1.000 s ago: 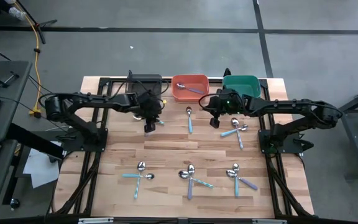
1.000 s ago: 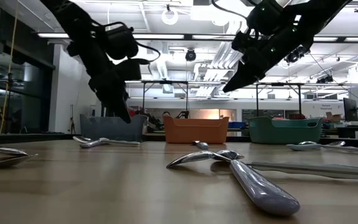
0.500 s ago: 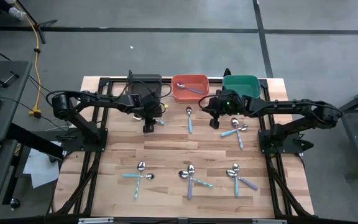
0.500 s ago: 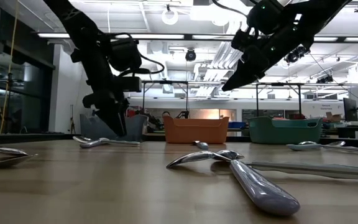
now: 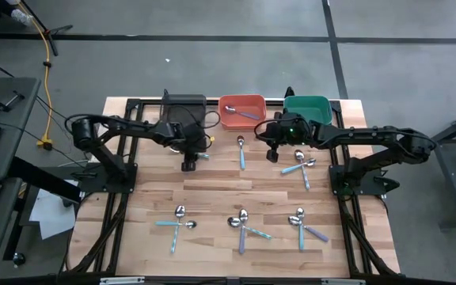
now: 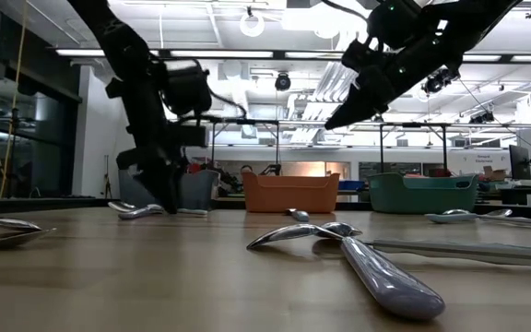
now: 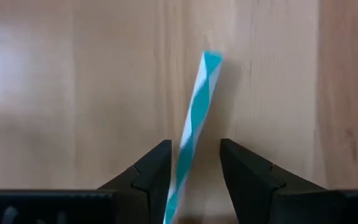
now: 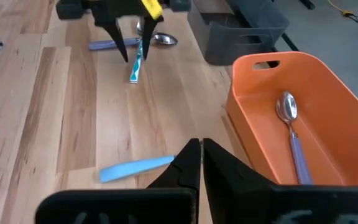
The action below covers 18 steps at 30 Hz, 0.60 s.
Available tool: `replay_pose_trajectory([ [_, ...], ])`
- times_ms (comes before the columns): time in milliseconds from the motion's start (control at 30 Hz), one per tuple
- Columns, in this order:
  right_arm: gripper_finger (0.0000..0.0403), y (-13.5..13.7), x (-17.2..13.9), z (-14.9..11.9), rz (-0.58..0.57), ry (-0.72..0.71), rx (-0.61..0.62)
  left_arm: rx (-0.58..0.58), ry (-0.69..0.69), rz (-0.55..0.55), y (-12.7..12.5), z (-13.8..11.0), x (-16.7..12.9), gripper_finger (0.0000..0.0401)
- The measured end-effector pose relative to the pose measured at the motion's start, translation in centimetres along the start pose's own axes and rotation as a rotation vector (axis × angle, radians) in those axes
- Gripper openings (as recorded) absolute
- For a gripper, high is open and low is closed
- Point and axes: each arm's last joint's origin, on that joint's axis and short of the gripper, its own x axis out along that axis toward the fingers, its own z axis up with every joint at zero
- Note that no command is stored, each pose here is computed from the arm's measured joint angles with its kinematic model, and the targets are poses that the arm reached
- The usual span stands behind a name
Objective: Sort silverware by color (type)
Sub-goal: Put the blue patterned spoon into the black bin
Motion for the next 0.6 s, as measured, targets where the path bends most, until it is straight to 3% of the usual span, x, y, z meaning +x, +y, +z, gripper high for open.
replay_pose_trajectory([
  [300,0.0000,-0.04,0.00,0.22,-0.004,-0.022,-0.027,0.002,0.031,0.011,0.06,-0.13,0.54,0.0119],
  [600,0.0000,0.18,0.01,0.17,0.004,-0.015,-0.002,0.080,0.060,-0.004,-0.12,-0.44,0.27,0.0015],
])
